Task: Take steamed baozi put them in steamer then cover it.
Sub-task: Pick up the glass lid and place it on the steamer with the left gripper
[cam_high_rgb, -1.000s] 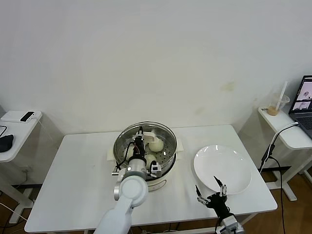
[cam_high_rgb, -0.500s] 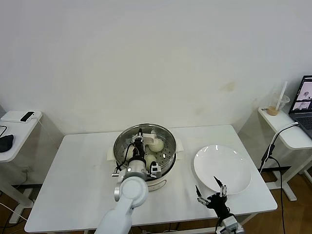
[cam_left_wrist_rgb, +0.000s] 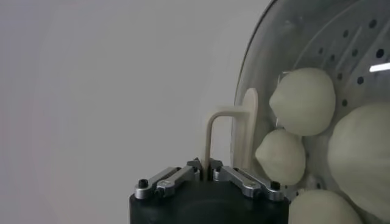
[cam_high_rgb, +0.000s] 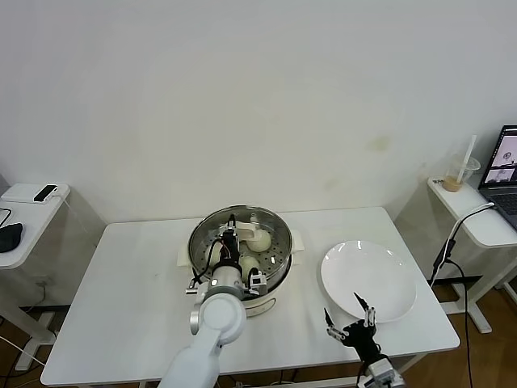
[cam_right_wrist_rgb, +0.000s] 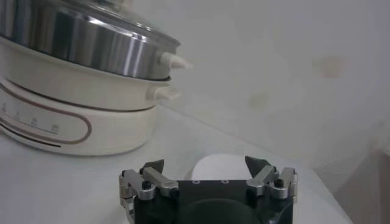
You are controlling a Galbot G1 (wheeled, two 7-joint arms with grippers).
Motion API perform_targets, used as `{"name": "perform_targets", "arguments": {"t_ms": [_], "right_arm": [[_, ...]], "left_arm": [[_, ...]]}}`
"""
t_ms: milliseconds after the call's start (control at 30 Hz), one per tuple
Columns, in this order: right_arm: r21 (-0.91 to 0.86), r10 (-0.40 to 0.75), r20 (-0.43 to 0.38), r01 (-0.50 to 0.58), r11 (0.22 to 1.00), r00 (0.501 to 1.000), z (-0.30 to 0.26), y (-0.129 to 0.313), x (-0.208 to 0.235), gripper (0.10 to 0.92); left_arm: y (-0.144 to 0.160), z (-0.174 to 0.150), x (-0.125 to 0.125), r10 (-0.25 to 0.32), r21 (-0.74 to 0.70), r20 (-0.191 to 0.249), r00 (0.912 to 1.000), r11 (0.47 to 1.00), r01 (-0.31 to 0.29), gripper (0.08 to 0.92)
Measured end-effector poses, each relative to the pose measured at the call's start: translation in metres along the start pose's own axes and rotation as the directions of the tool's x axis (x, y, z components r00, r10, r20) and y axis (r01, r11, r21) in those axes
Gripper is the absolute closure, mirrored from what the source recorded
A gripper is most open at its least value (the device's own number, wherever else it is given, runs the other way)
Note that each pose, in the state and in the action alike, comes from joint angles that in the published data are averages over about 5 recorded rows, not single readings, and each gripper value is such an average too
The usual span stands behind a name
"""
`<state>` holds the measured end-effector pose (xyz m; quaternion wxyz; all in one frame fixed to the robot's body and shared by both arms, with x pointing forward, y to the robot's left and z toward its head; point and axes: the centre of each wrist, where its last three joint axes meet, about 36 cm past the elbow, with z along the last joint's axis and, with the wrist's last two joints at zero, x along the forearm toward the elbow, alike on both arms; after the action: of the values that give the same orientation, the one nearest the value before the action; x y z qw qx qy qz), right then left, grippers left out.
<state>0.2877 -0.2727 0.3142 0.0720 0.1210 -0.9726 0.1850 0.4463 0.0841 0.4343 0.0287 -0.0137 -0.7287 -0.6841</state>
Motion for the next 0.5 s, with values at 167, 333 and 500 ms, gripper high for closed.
{"name": "perform_targets", "arguments": {"t_ms": [167, 333, 500], "right_arm": [[0.002, -0.002, 0.000, 0.002, 1.000, 1.000, 0.0001, -0.0001, 0.0001, 0.200], [0.003, -0.004, 0.000, 0.004, 1.000, 1.000, 0.0000, -0.0001, 0.0003, 0.200], [0.007, -0.006, -0.002, 0.006, 1.000, 1.000, 0.0002, -0.0011, 0.0011, 0.200]], "left_arm": [[0.0010, 0.0002, 0.0002, -0.010, 0.007, -0.001, 1.0000, 1.000, 0.010, 0.715], [0.0025, 0.0009, 0.0009, -0.020, 0.008, -0.001, 0.9998, 1.000, 0.020, 0.567], [0.0029, 0.0017, 0.0085, -0.021, 0.009, 0.011, 0.9997, 1.000, 0.021, 0.429]]}}
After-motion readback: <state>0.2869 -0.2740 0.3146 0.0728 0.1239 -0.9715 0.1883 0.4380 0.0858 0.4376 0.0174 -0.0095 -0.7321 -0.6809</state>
